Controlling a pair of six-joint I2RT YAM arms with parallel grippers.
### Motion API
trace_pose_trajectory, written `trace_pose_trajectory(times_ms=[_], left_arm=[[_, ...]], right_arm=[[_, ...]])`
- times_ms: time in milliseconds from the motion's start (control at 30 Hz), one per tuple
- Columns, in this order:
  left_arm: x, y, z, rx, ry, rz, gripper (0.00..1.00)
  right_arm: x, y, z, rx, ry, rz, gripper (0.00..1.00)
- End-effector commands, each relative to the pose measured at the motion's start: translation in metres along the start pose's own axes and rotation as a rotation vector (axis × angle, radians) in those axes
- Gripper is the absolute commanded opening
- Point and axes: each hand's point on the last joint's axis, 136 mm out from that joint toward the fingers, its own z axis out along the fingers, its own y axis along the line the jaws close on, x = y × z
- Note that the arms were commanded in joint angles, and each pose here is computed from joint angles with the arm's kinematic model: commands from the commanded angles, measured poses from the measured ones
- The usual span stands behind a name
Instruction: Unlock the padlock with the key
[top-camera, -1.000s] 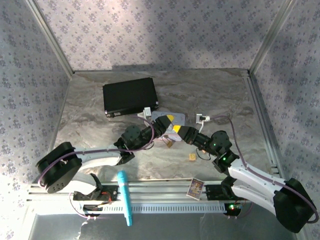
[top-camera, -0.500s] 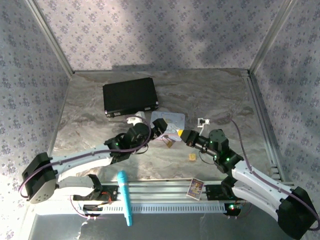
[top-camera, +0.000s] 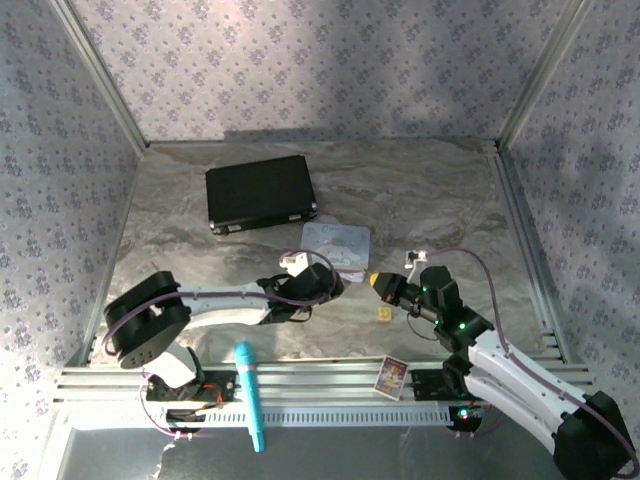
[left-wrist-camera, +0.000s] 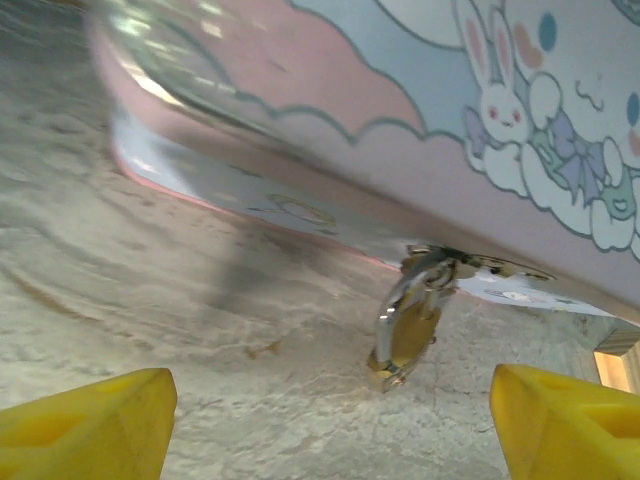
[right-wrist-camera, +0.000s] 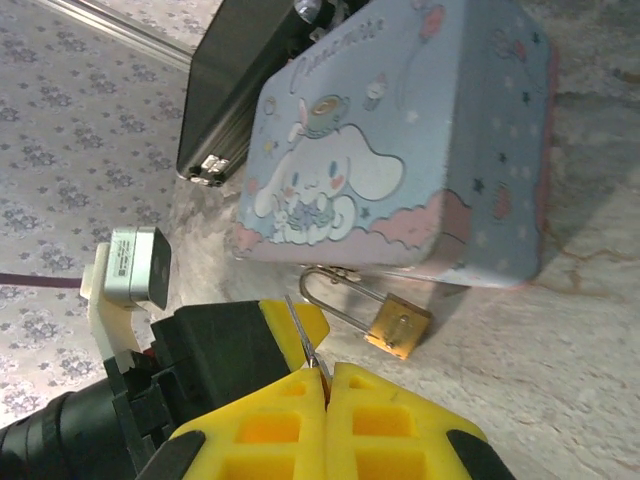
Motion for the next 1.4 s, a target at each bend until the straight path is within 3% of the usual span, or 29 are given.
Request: trace_pose_trajectory(times_ms=[0, 300, 567, 733, 867, 967, 1367], left_arm=[[-0.003, -0.013, 0.003, -0.006, -0.012, -0.010, 0.81], [0.002, 0.002, 0.024, -0.193, 0.008, 0.044, 0.66], [0.004, 0.012, 0.035, -0.279, 0.023, 0.042, 0.62], [0.014, 0.020, 0.030, -0.279, 0.077, 0.043, 0.52], [0.024, 0.027, 0.028, -0.272, 0.126, 0.041, 0.50], [0.025, 0.026, 0.030, -0.249, 0.126, 0.039, 0.48], [0.021, 0.010, 0.028, -0.146, 0.109, 0.011, 0.26]], right_arm=[[0.002, -0.012, -0.003, 0.035, -0.005, 0.015, 0.00], [0.002, -0.019, -0.006, 0.043, -0.013, 0.035, 0.00], [0.004, -0.024, -0.006, 0.043, -0.010, 0.054, 0.00], [0.005, -0.029, -0.007, 0.047, -0.014, 0.064, 0.00], [0.005, -0.032, -0.007, 0.048, -0.018, 0.075, 0.00], [0.005, -0.033, -0.006, 0.047, -0.021, 0.078, 0.00], [0.009, -0.034, -0.005, 0.032, -0.013, 0.102, 0.00]])
